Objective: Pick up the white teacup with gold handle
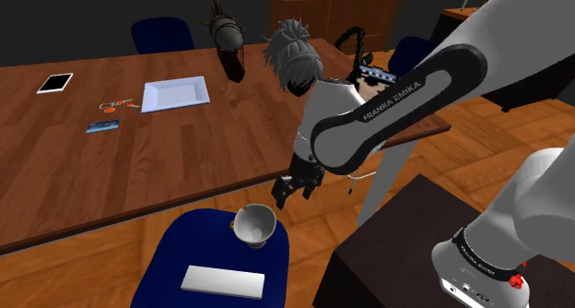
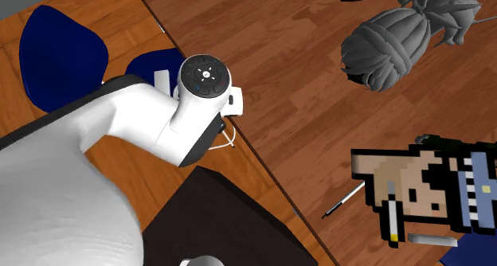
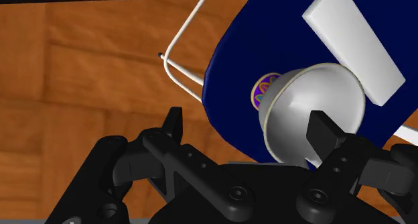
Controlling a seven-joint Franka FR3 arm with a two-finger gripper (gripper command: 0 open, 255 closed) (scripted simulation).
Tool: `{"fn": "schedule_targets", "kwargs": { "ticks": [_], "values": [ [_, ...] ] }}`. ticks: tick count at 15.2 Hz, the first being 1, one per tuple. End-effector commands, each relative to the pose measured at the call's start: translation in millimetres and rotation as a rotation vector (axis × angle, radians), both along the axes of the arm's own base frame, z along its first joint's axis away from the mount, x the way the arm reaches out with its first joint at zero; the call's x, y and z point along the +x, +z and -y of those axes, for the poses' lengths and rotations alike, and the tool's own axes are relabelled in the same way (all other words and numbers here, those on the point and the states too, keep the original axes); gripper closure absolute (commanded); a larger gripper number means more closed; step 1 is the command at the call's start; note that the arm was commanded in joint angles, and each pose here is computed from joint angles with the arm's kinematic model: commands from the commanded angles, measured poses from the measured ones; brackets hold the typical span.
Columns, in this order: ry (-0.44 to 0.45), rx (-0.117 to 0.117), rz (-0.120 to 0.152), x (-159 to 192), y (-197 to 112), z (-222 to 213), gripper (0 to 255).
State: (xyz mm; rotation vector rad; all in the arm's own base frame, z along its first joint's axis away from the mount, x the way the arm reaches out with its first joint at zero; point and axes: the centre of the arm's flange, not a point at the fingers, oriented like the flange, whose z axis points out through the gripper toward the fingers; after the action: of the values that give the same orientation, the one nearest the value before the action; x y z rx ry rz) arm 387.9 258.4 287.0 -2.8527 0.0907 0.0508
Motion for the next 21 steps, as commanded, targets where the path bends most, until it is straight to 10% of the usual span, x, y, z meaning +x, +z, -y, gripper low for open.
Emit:
{"fn": "schedule_targets", "kwargs": {
  "ticks": [1, 14, 15, 21],
  "values": [
    [-0.018, 0.019, 0.012, 10, -13, -16, 0],
    [-0.048, 0.053, 0.029, 29, -80, -47, 0],
    [-0.048, 0.051, 0.028, 17, -80, -39, 255],
    [-0.048, 0.054, 0.026, 15, -75, -23, 255]
  ]
}}
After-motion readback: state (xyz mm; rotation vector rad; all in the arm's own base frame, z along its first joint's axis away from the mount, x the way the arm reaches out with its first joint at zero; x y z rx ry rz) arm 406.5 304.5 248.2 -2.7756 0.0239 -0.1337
